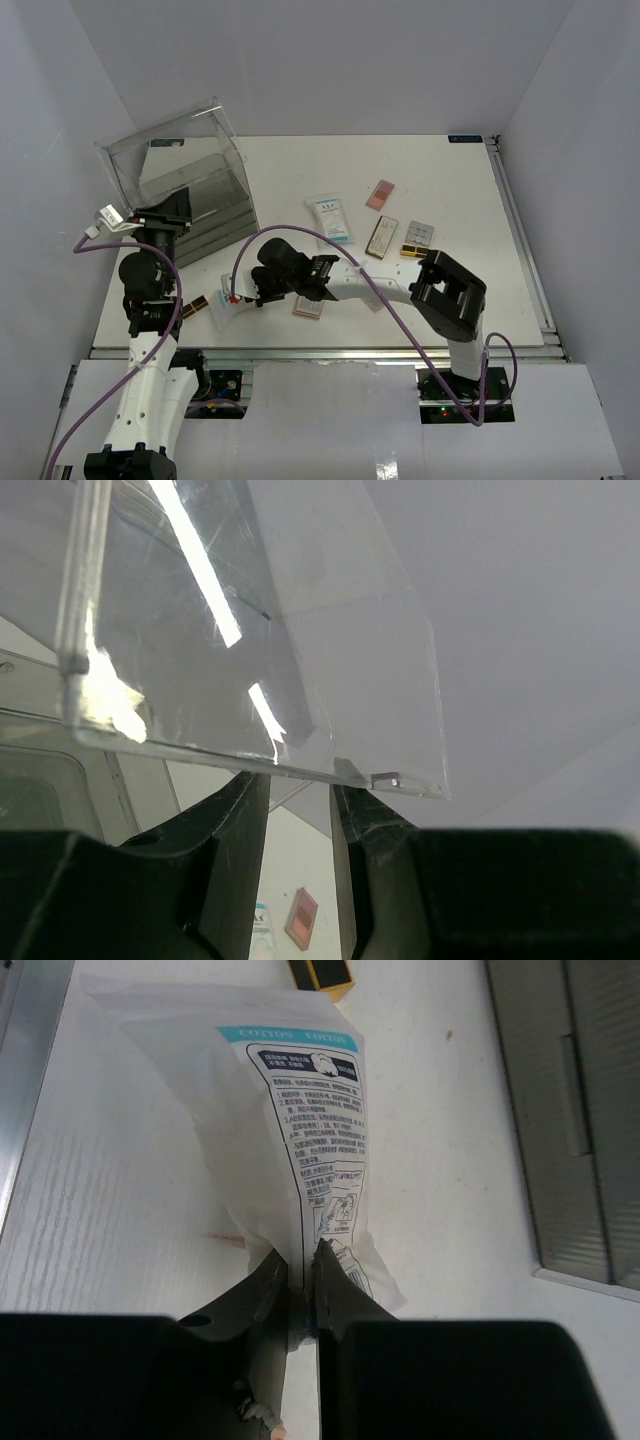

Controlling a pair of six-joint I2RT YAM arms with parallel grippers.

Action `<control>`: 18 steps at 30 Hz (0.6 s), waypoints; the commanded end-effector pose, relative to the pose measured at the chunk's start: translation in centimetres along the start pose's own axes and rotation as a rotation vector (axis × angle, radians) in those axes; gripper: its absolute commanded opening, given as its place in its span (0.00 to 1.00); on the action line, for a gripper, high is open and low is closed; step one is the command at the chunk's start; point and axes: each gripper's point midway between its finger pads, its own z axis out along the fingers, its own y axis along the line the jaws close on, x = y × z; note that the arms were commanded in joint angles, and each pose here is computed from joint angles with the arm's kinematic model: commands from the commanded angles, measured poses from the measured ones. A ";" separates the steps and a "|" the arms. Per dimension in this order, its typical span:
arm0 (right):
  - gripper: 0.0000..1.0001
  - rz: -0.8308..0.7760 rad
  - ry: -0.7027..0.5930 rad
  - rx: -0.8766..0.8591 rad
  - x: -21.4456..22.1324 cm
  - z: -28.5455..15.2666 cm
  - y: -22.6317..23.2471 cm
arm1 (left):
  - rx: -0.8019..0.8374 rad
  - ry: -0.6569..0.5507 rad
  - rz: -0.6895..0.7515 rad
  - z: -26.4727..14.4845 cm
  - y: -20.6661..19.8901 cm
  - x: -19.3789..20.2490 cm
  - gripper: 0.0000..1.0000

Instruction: Organize the makeup

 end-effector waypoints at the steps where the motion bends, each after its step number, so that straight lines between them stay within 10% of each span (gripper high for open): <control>1: 0.11 -0.135 -0.067 0.151 -4.3 -4.1 -4.1 | 0.046 -0.053 0.018 0.2 -2.3 -2.2 0.41; 18: 0.08 -0.459 -0.004 0.614 -10.4 -10.7 -16.2 | 0.058 -0.035 0.026 0.5 -3.3 -2.5 0.41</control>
